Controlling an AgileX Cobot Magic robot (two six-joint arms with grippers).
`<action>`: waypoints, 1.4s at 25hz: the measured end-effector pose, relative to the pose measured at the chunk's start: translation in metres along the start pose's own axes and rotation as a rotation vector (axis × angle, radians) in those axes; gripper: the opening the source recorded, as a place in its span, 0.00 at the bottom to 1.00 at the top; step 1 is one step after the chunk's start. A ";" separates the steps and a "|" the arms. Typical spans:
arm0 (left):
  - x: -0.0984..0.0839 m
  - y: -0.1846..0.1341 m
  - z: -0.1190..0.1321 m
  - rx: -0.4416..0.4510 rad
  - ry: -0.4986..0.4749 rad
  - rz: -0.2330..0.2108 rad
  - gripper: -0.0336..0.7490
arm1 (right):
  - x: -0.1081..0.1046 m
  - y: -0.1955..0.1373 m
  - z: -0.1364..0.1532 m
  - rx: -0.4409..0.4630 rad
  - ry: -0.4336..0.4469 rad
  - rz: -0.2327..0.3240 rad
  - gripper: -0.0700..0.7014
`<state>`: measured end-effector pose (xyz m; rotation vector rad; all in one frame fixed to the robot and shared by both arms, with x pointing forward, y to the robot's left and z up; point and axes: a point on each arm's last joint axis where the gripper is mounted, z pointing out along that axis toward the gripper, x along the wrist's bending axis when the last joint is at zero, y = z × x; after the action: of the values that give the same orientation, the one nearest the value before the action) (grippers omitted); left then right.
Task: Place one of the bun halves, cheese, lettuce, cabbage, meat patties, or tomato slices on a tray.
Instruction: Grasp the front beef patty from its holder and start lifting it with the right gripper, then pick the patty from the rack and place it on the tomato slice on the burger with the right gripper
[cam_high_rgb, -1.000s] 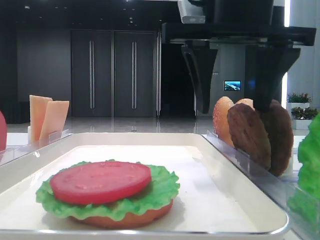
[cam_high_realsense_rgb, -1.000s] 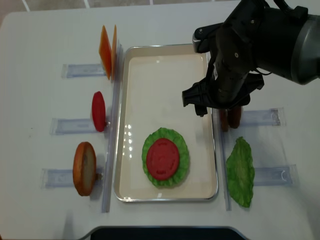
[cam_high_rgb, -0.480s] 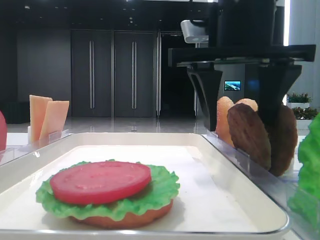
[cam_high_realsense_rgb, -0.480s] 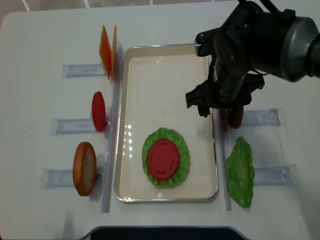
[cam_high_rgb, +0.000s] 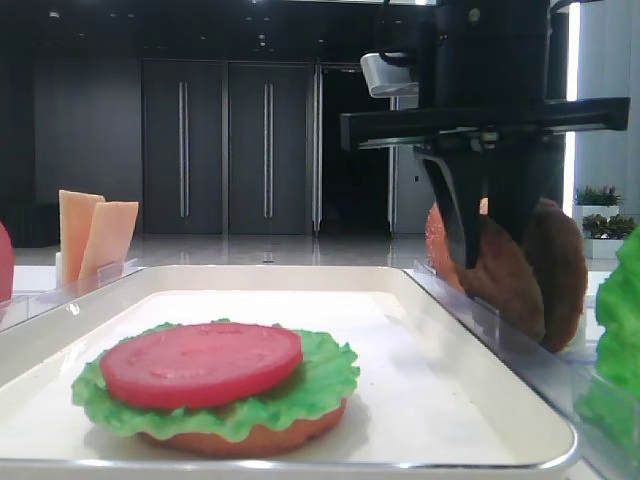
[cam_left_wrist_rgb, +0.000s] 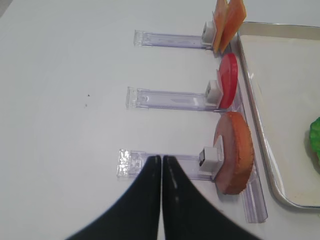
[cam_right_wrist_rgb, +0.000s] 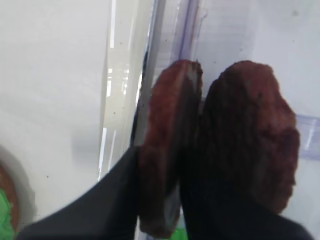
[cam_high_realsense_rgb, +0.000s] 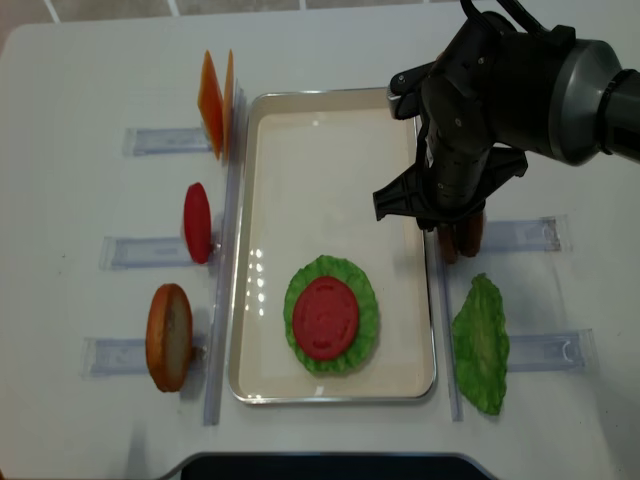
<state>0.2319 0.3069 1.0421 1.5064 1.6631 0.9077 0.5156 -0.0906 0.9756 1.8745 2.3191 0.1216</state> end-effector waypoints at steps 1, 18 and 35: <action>0.000 0.000 0.000 0.000 0.000 0.000 0.04 | 0.000 0.000 0.000 0.000 0.000 0.000 0.35; 0.000 0.000 0.000 0.000 -0.001 -0.001 0.04 | -0.008 -0.006 -0.046 -0.096 0.070 0.020 0.30; 0.000 0.000 0.000 0.000 -0.001 -0.001 0.04 | -0.020 -0.050 -0.142 -0.222 0.341 0.040 0.30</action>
<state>0.2319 0.3068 1.0421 1.5062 1.6627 0.9065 0.4472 -0.1161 1.1091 1.9092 2.3510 0.7241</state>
